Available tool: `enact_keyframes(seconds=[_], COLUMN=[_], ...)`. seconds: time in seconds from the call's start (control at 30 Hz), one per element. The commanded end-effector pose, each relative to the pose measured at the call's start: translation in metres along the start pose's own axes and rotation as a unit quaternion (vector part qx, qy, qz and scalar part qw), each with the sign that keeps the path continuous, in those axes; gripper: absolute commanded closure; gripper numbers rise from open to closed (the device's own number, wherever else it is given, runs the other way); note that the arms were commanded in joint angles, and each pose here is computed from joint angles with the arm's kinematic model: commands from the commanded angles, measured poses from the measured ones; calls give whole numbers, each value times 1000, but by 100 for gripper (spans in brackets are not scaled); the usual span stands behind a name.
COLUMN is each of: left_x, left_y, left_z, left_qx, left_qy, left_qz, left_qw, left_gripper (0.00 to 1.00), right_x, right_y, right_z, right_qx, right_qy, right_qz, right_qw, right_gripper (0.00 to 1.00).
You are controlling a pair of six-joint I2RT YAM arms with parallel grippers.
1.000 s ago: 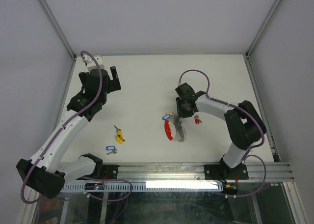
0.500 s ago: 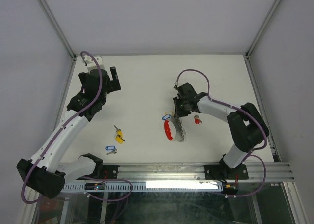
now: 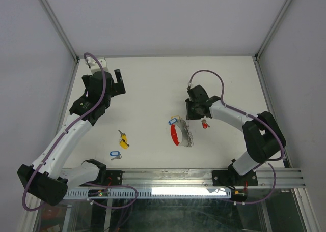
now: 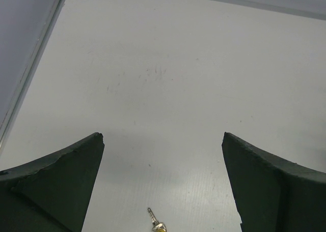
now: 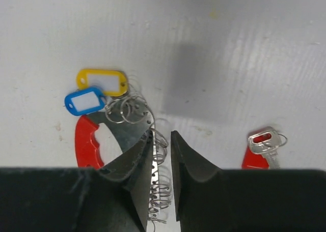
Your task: Put the keys on the keyring
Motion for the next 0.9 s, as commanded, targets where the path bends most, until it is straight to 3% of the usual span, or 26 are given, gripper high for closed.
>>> enact_keyframes(seconds=[0.0, 0.27, 0.87], left_x=[-4, -5, -6], left_y=[0, 1, 2], left_z=[-10, -10, -9], left_qx=[-20, -18, -16], left_qy=[-4, -3, -1], left_qz=[13, 16, 19], left_qw=[1000, 1000, 1000], left_gripper=[1, 1, 1], right_x=[-16, -3, -1], right_y=[-4, -6, 5], right_z=[1, -5, 3], right_qx=[0, -29, -16], right_qy=[45, 78, 101], right_qz=[7, -100, -140], right_qw=[999, 991, 985], right_gripper=[76, 69, 70])
Point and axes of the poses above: each gripper's point midway between its finger pads, its own y axis out along the fingers, its own x axis along the line the jaws close on, z = x × y, the point moved 3 cm from there along -y, back along the fingers, and after that the axes turned 15 degrees about -y, right-handed, at the moved point
